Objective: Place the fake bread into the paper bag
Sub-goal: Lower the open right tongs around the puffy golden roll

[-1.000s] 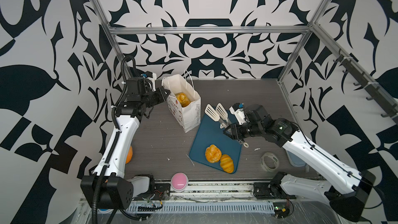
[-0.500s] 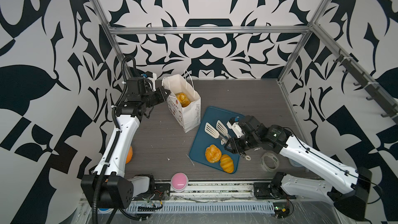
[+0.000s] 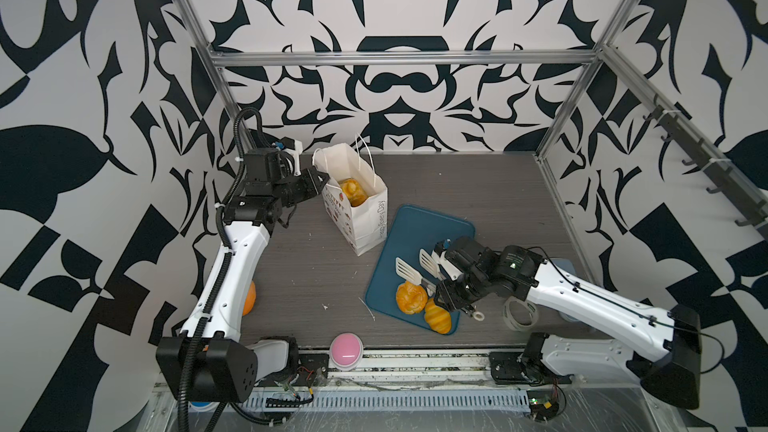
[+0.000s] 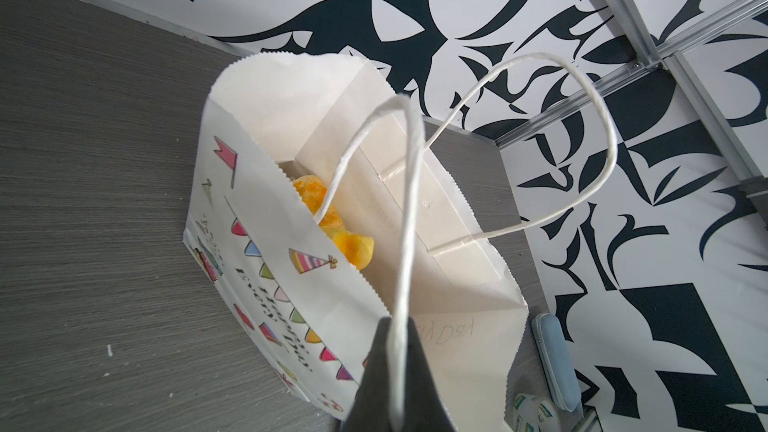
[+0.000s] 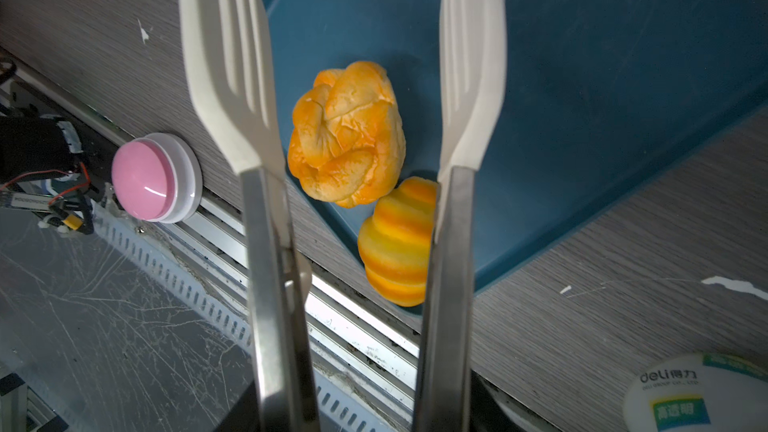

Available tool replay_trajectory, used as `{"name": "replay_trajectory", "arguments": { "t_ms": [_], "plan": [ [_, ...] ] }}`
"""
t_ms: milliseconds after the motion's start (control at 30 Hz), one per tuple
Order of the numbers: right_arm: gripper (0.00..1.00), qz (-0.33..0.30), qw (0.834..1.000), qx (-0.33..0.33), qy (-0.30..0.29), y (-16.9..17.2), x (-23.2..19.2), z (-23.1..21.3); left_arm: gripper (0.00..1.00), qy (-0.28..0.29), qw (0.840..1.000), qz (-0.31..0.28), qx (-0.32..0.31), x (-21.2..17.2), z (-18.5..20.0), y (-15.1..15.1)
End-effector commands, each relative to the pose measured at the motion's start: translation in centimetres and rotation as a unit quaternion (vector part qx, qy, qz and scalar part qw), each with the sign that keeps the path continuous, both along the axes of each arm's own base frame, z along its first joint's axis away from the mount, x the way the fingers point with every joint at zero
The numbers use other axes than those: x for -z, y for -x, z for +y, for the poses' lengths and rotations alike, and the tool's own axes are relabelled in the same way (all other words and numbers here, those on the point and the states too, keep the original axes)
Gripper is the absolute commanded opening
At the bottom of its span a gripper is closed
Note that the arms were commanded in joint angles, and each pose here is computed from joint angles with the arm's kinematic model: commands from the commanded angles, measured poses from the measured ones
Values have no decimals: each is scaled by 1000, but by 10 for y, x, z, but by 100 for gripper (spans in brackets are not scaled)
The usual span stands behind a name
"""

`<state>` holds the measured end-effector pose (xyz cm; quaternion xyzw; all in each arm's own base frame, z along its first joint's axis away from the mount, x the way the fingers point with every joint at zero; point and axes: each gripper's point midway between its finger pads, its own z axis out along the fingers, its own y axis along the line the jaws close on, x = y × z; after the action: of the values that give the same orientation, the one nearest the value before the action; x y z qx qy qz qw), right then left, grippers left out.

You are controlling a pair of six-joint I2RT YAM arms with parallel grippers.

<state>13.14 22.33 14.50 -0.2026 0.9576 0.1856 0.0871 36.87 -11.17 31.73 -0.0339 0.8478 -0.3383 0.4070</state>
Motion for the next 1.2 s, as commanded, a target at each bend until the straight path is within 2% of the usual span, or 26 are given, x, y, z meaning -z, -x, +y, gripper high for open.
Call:
{"name": "replay_trajectory", "arguments": {
  "t_ms": [0, 367, 1167],
  "plan": [
    [53, -8, 1000, -4, -2, 2, -6, 1, 0, 6, 1000, 12, 4, 9, -2, 0],
    [55, 15, 999, -27, 22, 22, 8, -1, 0, 5, 1000, 12, 4, 8, -2, 0],
    [58, 39, 997, -41, 46, 38, 23, -5, 0, 6, 1000, 12, 5, 9, -2, 1]
  ]
}}
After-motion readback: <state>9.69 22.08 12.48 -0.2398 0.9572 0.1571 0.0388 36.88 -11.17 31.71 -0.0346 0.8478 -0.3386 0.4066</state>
